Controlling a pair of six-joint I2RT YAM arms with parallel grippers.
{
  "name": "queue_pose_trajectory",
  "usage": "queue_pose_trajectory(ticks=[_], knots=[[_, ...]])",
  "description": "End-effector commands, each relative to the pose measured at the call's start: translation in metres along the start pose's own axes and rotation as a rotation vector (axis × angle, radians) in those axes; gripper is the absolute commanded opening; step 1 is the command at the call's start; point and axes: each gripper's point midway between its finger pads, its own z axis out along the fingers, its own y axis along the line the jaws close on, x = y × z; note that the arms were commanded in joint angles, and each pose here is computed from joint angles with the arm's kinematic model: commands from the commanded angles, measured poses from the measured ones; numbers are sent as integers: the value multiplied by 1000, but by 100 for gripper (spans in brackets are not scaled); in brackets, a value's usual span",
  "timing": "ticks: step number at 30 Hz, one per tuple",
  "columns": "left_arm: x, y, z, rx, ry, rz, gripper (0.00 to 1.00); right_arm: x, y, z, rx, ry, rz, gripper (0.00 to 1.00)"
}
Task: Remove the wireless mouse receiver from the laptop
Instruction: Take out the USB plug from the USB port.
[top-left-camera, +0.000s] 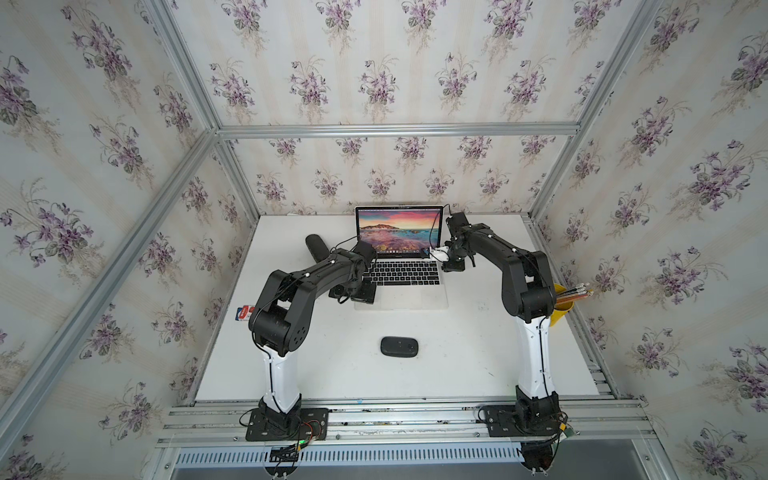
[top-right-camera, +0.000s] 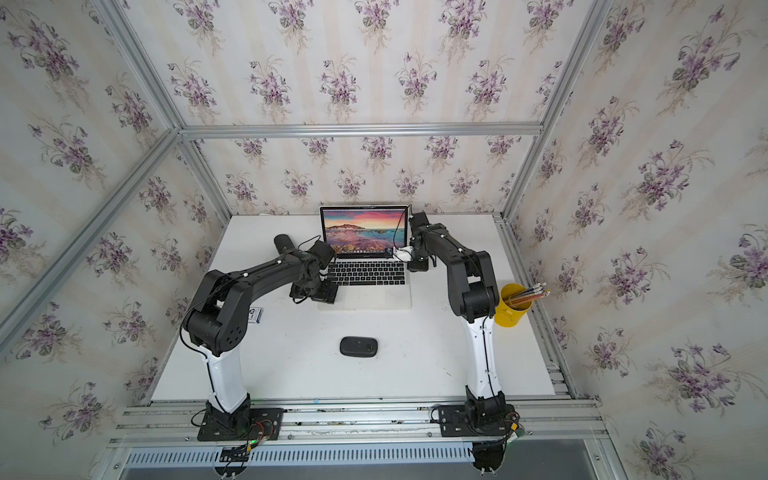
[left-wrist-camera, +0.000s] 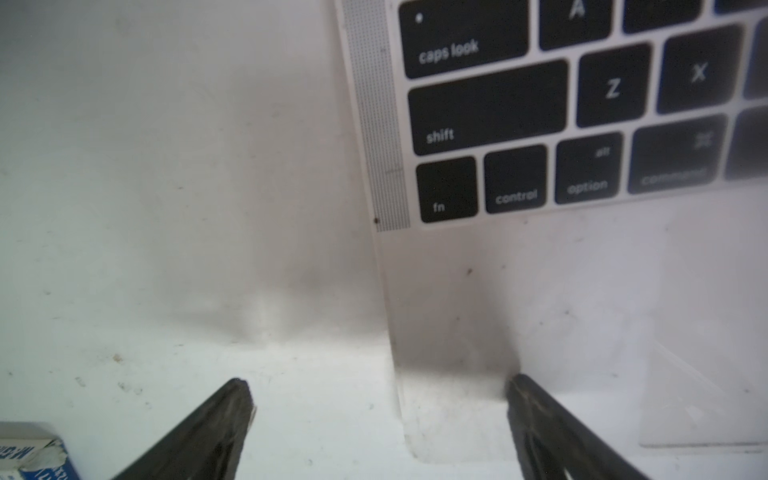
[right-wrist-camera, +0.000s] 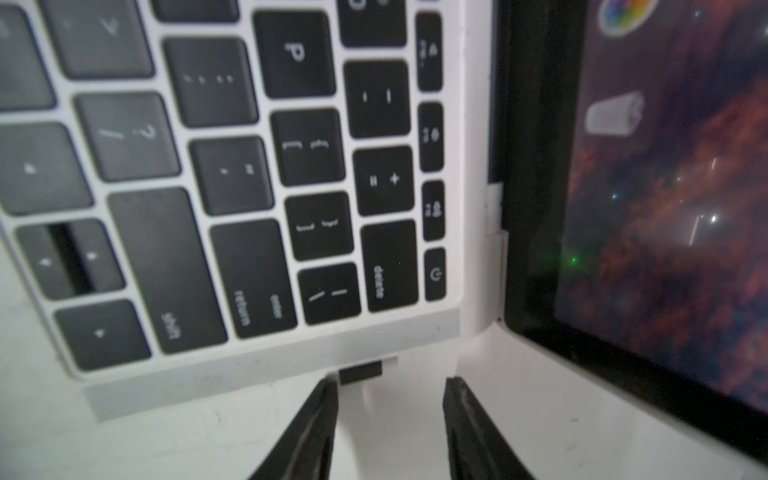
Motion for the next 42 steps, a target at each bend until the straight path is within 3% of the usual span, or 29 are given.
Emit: queue_pose_trajectory(ticks=[1, 12, 28, 40, 42], knots=[[38, 19, 11, -96, 157, 50, 99, -5, 36, 15, -158, -7, 0, 45], [39, 22, 5, -95, 168, 71, 99, -8, 61, 25, -277, 16, 24, 39], [36, 20, 15, -90, 197, 80, 99, -37, 63, 41, -306, -146, -38, 27], [35, 22, 13, -89, 198, 78, 99, -37, 66, 49, -317, -138, -35, 1], [34, 22, 13, -88, 196, 78, 99, -36, 65, 49, -309, -130, -31, 0]])
